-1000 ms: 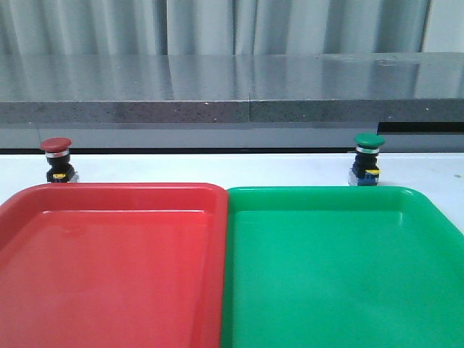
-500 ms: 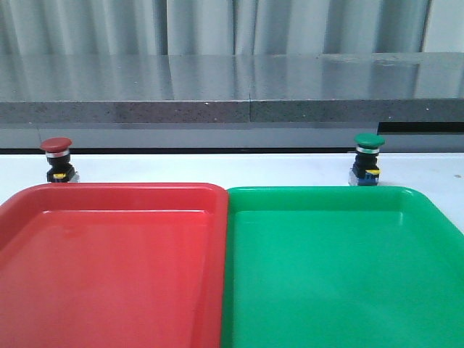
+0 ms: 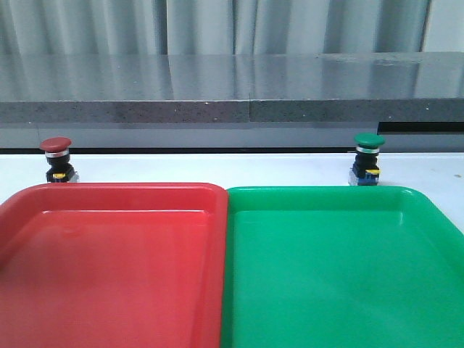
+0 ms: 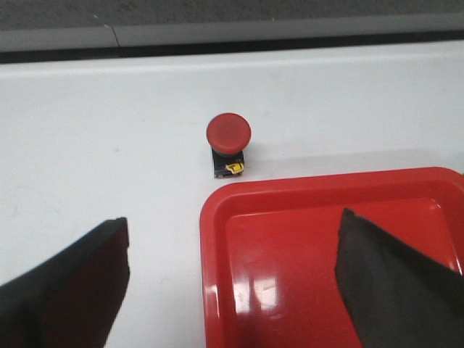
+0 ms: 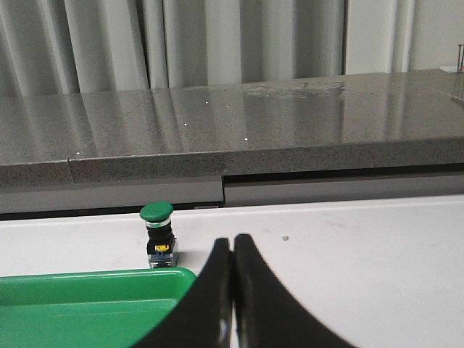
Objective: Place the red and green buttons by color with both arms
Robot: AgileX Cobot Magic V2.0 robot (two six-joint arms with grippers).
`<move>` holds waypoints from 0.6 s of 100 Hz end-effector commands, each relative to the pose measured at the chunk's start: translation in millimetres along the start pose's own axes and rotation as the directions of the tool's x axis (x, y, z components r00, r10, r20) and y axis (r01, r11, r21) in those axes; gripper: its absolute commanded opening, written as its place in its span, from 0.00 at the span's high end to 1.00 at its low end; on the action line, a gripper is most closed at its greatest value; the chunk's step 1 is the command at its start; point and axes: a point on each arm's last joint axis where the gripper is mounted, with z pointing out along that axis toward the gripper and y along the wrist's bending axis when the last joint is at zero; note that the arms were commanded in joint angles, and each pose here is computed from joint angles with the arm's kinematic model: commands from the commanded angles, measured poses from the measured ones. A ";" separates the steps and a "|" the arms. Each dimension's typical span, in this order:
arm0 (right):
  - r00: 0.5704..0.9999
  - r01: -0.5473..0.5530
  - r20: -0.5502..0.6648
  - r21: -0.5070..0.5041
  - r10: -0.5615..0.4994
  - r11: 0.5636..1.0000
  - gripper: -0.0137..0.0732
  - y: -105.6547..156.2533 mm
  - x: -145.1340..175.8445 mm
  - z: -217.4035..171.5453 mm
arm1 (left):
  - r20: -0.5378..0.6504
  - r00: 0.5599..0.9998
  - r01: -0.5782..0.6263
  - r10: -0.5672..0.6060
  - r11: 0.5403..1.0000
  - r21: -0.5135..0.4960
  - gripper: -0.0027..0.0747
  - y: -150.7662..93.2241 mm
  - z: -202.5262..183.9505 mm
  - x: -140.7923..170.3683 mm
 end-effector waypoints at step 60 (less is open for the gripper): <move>0.993 0.014 0.115 -0.006 -0.013 1.000 0.92 1.4 -14.3 -2.8 | -0.183 0.983 0.031 -0.025 0.999 0.031 0.24 -8.7 103.8 -71.2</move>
